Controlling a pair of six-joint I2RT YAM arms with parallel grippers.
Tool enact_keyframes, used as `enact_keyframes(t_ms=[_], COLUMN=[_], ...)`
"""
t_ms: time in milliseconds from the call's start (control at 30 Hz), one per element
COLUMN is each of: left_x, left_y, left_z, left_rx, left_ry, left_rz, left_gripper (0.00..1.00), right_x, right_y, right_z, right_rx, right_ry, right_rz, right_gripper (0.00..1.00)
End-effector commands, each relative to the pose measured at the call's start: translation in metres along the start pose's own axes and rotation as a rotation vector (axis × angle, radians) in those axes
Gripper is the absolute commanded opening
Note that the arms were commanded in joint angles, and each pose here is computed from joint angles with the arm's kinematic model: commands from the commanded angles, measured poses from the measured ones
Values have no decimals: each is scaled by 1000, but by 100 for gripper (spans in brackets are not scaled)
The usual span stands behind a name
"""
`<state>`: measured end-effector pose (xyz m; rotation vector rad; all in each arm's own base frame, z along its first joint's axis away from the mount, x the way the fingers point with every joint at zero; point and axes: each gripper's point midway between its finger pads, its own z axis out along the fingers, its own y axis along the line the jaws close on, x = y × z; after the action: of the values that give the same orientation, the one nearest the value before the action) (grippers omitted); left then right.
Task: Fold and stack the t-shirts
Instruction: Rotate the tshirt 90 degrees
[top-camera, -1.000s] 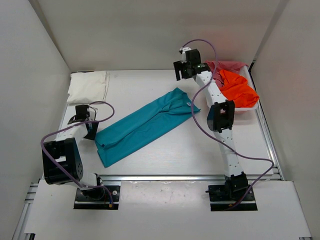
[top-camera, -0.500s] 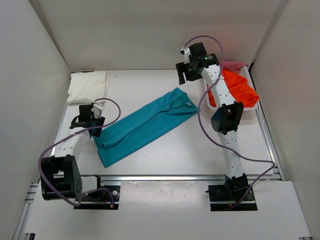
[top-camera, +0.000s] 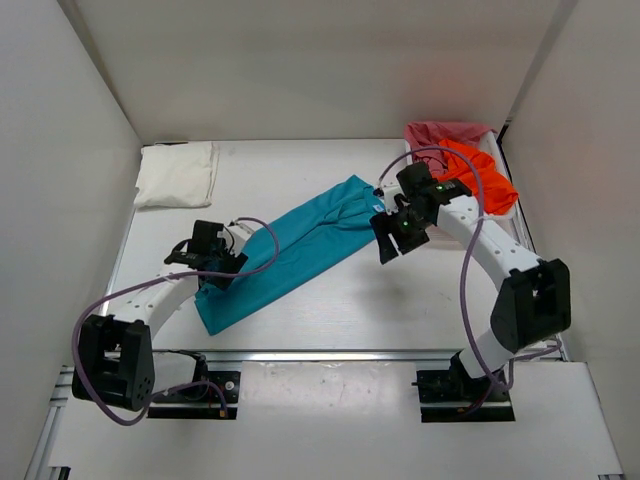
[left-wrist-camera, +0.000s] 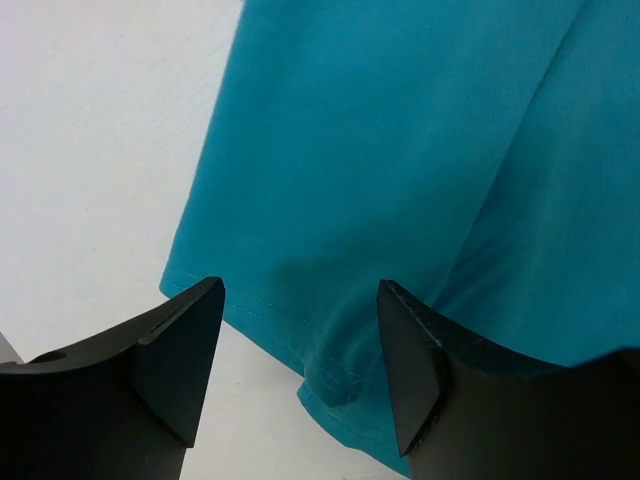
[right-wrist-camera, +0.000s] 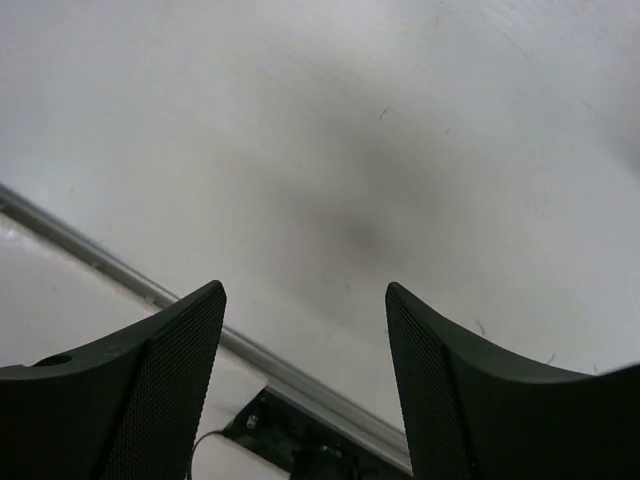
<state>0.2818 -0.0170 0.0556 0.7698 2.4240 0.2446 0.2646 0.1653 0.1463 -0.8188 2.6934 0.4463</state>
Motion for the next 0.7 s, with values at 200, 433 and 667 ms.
enact_keyframes(t_ms=[200, 433, 667], left_x=[14, 46, 62], left_y=[-17, -25, -19], left_z=[2, 4, 8], left_rx=[74, 78, 61], left_ry=[66, 163, 221], left_rz=[99, 201, 232], left_gripper=[68, 65, 66], right_x=[-57, -69, -77], right_y=[-60, -87, -117], right_z=[64, 86, 108], right_rx=[0, 128, 253], right_ry=[-219, -305, -303], right_rz=[260, 398, 503], right_gripper=[59, 59, 59])
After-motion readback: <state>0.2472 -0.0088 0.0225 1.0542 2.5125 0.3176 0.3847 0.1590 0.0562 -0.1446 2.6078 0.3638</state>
